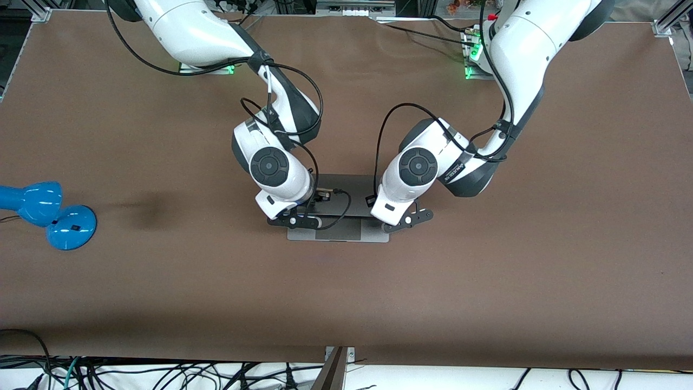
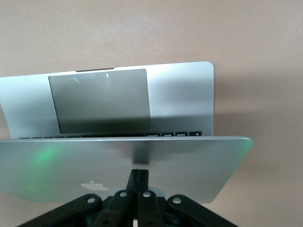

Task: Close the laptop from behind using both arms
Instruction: 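Press the lowered screen flat onto the keyboard with both grippers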

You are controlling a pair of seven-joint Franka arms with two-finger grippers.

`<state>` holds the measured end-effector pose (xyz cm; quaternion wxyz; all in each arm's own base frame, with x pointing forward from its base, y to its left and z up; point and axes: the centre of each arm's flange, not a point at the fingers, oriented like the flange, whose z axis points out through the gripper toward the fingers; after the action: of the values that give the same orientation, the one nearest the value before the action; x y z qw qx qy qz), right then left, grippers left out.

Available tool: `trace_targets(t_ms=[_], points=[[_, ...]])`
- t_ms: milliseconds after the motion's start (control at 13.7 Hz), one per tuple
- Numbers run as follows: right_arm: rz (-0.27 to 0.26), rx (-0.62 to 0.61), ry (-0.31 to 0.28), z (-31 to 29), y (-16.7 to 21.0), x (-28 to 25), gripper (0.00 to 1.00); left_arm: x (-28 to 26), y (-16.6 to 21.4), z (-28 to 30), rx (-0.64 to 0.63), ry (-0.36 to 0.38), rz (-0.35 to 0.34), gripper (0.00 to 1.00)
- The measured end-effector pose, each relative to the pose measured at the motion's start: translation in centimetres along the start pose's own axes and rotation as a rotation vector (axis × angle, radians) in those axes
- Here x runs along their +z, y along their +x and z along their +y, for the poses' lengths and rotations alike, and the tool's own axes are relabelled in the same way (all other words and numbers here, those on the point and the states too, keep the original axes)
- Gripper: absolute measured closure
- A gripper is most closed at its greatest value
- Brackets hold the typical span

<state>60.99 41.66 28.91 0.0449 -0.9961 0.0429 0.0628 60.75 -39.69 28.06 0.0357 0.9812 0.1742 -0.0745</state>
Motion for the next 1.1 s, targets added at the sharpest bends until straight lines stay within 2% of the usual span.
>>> trace_targets(t_ms=[511,1096], points=[[0.026,-0.013,0.014,0.2,0.9,1.7,0.99,1.4,1.2,0.1,-0.008,0.001,-0.002,0.99],[0.056,-0.024,0.005,1.2,2.2,3.7,0.99,4.0,2.0,0.9,-0.013,0.025,0.011,0.99]])
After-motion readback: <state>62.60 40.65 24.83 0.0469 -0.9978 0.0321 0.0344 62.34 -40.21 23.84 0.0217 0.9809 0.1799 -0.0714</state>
